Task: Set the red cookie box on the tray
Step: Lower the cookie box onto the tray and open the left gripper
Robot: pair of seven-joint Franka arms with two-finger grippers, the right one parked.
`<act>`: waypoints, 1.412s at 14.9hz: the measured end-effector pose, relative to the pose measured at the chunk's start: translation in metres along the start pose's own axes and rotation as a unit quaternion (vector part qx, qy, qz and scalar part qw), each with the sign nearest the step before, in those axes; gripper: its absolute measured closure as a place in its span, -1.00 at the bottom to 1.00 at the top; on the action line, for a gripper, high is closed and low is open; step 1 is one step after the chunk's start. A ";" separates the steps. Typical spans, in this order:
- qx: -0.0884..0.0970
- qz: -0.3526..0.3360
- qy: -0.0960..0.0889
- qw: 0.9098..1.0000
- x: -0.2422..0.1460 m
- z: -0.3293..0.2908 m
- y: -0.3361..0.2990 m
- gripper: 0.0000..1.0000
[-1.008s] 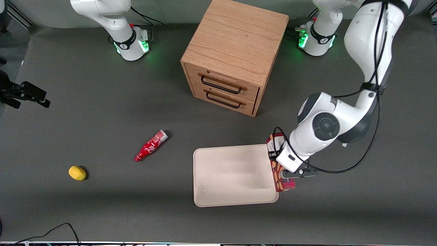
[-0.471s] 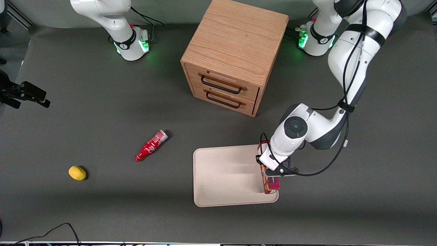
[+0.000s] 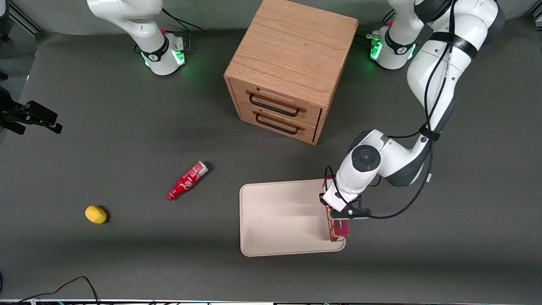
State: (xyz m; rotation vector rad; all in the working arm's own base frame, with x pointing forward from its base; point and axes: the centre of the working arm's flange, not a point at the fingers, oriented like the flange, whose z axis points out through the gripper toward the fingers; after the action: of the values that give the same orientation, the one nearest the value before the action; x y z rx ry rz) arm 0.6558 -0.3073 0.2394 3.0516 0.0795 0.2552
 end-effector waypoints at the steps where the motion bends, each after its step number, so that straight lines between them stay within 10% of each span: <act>1: 0.000 0.000 0.000 1.000 0.000 0.000 0.000 -0.02; 6: 0.002 -0.008 0.003 1.000 0.002 -0.003 -0.001 -0.98; 12: 0.041 -0.027 -0.019 0.999 0.017 -0.099 -0.009 -1.00; 17: 0.071 -0.016 -0.081 0.994 0.011 -0.257 -0.057 -1.00; 21: 0.044 0.010 -0.123 0.991 0.005 -0.362 -0.161 -1.00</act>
State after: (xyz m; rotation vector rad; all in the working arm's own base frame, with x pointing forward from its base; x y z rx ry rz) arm 0.5923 -0.1196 0.5832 3.1431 0.0458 -0.1264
